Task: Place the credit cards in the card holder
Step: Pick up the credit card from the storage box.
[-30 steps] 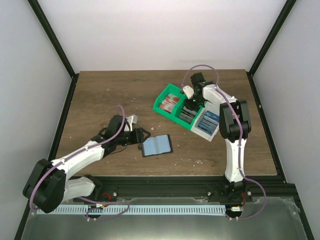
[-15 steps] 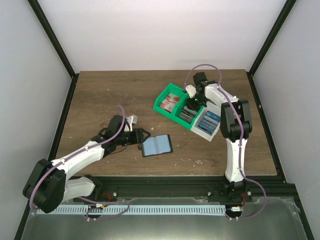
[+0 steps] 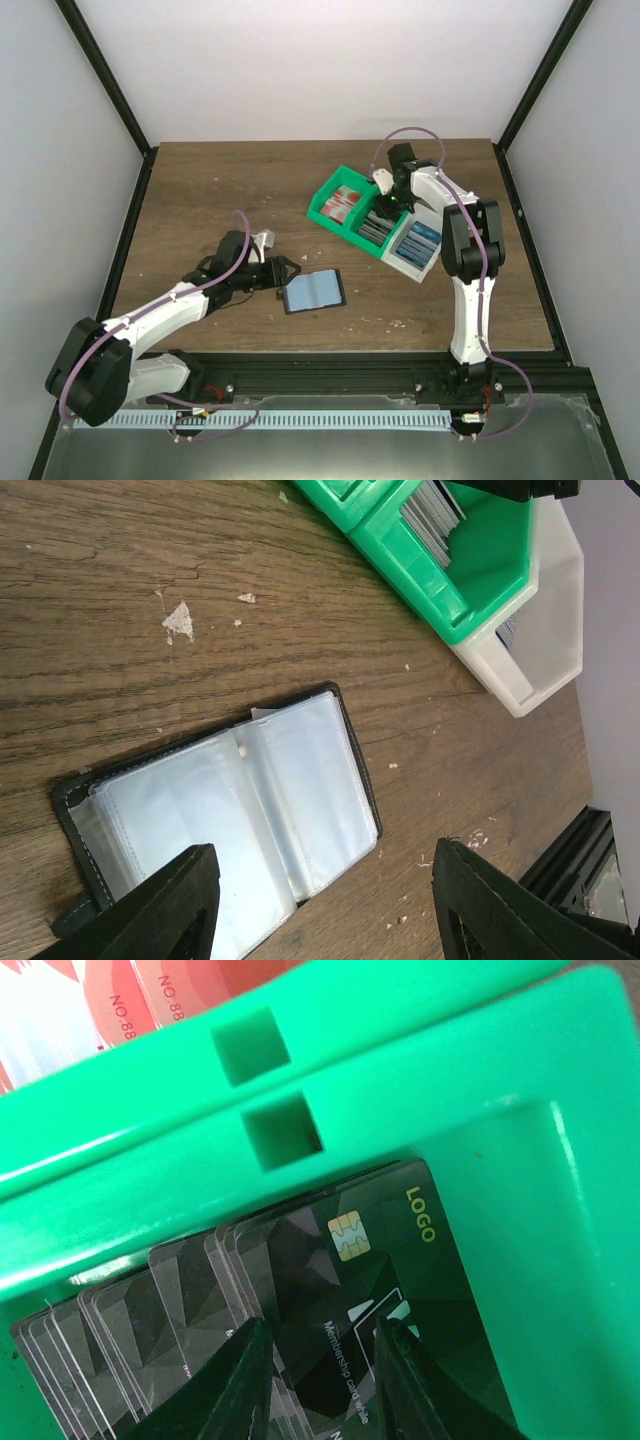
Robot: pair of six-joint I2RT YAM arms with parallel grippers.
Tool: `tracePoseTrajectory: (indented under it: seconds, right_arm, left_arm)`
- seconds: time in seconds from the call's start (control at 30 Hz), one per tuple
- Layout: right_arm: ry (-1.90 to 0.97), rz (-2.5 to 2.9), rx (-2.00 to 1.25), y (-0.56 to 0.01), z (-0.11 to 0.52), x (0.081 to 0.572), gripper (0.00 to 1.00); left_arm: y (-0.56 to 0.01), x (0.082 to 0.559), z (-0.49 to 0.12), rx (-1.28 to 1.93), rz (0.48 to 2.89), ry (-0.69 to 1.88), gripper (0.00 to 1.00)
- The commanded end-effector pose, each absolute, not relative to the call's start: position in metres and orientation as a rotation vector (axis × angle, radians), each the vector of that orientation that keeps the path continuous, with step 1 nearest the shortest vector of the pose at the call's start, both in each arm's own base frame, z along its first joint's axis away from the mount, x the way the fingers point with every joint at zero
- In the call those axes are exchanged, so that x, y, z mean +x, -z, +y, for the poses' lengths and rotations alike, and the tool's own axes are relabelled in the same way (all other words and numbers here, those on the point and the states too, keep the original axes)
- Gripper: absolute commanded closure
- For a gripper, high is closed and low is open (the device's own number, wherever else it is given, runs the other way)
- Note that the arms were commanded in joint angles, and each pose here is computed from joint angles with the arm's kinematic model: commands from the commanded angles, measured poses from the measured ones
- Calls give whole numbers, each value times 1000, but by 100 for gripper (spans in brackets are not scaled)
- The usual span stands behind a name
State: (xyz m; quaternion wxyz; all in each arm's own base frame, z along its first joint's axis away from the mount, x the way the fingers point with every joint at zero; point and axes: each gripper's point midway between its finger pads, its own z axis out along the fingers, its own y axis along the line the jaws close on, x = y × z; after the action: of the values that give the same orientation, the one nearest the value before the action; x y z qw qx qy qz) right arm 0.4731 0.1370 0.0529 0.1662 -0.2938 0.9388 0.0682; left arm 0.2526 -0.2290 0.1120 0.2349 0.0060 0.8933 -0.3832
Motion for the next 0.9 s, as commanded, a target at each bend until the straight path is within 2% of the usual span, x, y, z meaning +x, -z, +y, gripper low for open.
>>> tracePoseTrajectory:
  seconds: [0.0, 0.3, 0.67, 0.87]
  right_arm:
    - [-135, 2604, -754, -86, 123, 494, 72]
    - [-92, 2553, -723, -102, 120, 503, 80]
    - [-13, 2536, -718, -100, 111, 508, 85]
    - [146, 2514, -737, -98, 93, 509, 86]
  left_arm:
    - [-108, 250, -229, 13, 2455, 1058, 39]
    - [-109, 251, -229, 12, 2450, 1060, 39]
    - [-106, 250, -228, 9, 2456, 1059, 39]
    - [-105, 250, -228, 3, 2456, 1060, 39]
